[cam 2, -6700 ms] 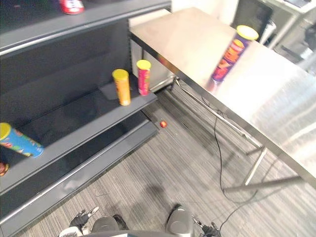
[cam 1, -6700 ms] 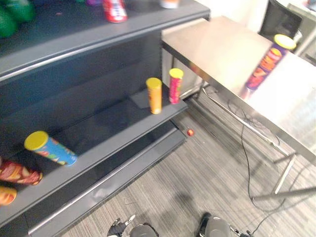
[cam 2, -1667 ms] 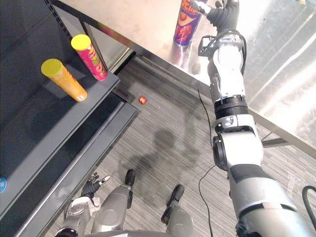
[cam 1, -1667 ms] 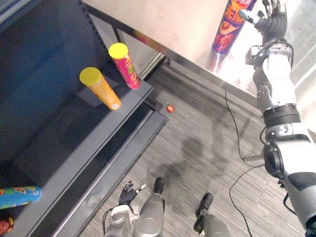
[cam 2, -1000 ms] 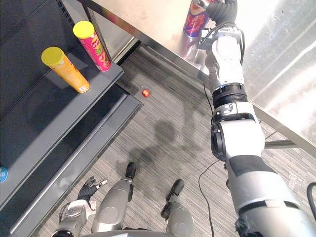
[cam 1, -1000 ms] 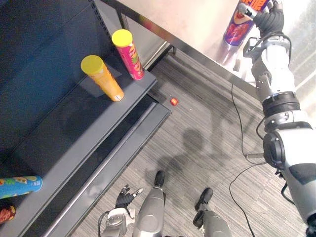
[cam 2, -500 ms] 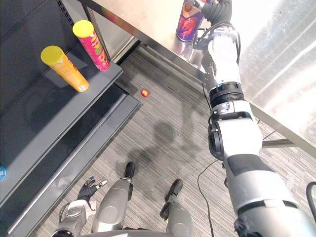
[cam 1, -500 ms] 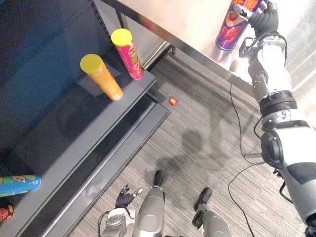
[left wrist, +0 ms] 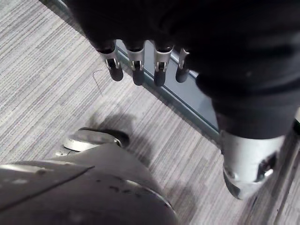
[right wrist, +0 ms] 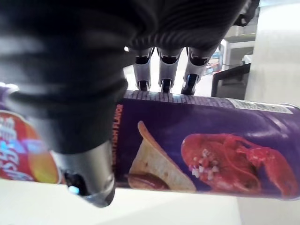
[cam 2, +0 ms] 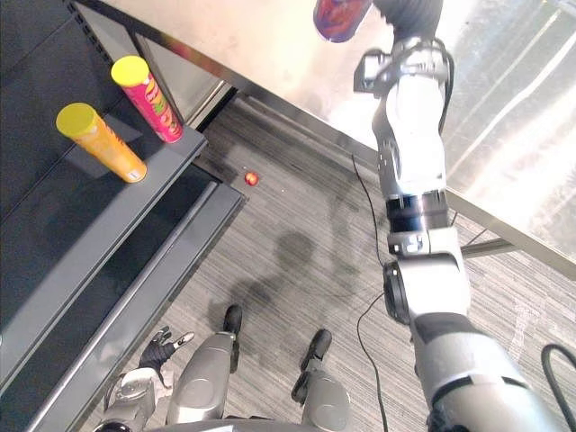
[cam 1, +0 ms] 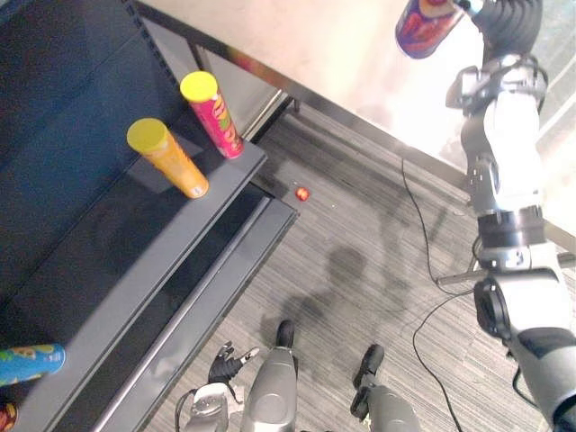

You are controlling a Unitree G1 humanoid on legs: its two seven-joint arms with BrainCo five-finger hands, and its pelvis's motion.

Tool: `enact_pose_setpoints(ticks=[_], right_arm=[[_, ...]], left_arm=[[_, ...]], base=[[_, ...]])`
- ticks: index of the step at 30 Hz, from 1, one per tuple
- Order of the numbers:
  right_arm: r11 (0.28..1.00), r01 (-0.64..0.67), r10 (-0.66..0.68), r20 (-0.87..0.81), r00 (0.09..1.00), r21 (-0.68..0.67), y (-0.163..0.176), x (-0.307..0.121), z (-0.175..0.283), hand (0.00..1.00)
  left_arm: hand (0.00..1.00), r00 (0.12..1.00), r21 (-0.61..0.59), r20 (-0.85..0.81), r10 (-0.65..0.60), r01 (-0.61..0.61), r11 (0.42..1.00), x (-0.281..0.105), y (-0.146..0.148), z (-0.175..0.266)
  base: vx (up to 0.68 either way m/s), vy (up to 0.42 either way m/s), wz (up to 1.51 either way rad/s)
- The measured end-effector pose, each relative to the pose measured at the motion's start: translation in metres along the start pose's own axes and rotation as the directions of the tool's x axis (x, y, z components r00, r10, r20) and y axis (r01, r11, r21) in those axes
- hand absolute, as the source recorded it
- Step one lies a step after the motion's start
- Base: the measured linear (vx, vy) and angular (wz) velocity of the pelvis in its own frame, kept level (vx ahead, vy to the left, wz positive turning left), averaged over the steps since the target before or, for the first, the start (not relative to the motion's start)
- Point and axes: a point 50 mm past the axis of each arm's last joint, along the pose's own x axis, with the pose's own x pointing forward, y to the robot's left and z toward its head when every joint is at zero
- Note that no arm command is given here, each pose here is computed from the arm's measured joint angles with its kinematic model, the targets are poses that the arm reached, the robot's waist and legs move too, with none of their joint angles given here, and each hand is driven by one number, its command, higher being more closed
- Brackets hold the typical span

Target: Put the gum and the chips on the shelf.

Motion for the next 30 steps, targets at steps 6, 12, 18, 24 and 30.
enact_pose_setpoints(ticks=[6,12,18,24,30], right_arm=[[0.999,-0.053,0.055,-0.135,0.989,0.011,-0.007,-0.063,-0.034,1.0],[0.995,-0.09,0.098,-0.229,0.968,0.047,-0.013,-0.114,-0.047,1.0],[0.995,-0.071,0.087,-0.266,0.96,0.071,-0.018,-0.142,-0.048,1.0],[0.997,-0.046,0.064,-0.299,0.952,0.068,-0.027,-0.165,-0.045,1.0],[0.996,0.004,0.028,-0.342,0.939,0.093,-0.035,-0.187,-0.045,1.0]], left_arm=[[0.0,0.998,0.048,-0.07,0.011,-0.008,0.999,-0.009,0.007,-0.024],[0.0,0.991,0.075,-0.133,0.014,-0.004,0.997,-0.015,0.012,-0.041],[0.0,0.986,0.078,-0.165,0.01,0.003,0.997,-0.019,0.015,-0.049],[0.0,0.981,0.063,-0.192,0.023,-0.012,0.998,-0.022,0.019,-0.056],[0.0,0.976,0.058,-0.215,0.03,-0.018,0.998,-0.026,0.021,-0.063]], base=[[0.05,-0.002,-0.15],[0.0,-0.005,-0.07],[-0.01,0.0,-0.01],[-0.01,0.0,-0.07],[-0.01,0.002,-0.09]])
